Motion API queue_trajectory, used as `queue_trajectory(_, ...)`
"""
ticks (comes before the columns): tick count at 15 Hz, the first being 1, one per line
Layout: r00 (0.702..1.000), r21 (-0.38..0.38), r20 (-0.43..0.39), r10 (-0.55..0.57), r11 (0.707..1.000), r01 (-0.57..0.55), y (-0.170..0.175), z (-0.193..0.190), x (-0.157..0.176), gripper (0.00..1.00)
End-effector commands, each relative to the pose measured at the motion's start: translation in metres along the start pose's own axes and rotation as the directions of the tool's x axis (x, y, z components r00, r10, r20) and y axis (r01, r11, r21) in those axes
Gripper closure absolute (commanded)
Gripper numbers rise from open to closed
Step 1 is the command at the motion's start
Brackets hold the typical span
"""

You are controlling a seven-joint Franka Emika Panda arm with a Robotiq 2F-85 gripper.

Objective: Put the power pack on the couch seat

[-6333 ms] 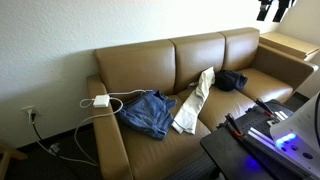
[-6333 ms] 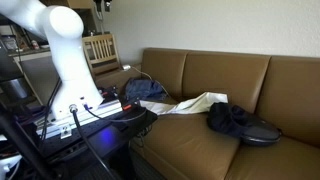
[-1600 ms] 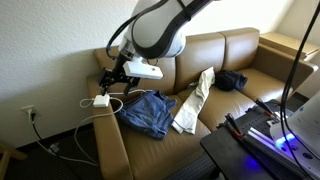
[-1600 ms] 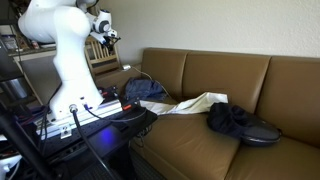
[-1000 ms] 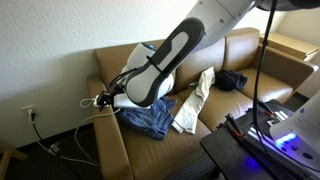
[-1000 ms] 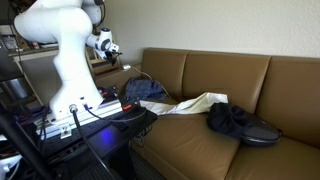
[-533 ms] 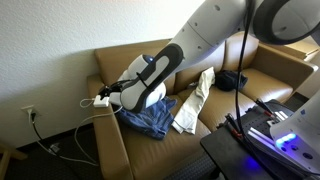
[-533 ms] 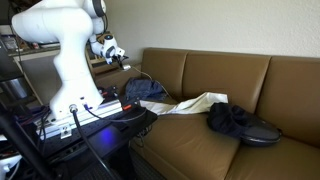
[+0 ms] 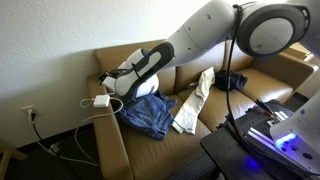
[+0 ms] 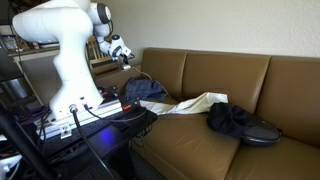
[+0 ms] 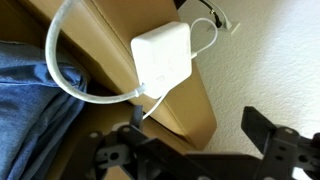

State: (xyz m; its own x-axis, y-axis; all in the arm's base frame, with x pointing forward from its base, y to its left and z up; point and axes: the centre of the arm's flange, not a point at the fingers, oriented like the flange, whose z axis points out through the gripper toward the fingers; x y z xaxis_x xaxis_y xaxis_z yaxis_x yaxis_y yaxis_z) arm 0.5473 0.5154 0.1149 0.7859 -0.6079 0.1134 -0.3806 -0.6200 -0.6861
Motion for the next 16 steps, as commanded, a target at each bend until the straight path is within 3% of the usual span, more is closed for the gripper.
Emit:
queue_trajectory(1, 0.986, -0.043, 0.062, 0.157, 0.987, -0.155, -0.018, 0.019, 0.013, 0.00)
queue_trajectory(2, 0.997, -0.029, 0.020, 0.073, 0.997, -0.072, -0.003, 0.005, 0.010, 0.00)
queue_trajectory(5, 0.992, -0.038, 0.045, 0.118, 0.992, -0.117, -0.011, 0.007, 0.011, 0.00)
queue_trajectory(6, 0.993, -0.071, 0.044, 0.111, 0.992, -0.108, -0.007, 0.000, 0.013, 0.00)
queue_trajectory(7, 0.985, -0.074, 0.023, 0.170, 0.983, -0.168, 0.000, 0.005, 0.020, 0.00)
queue_trajectory(12, 0.892, -0.107, 0.011, 0.452, 0.888, -0.448, 0.034, 0.036, 0.037, 0.00)
queue_trajectory(16, 0.811, -0.091, 0.036, 0.584, 0.810, -0.579, 0.038, 0.047, 0.037, 0.00)
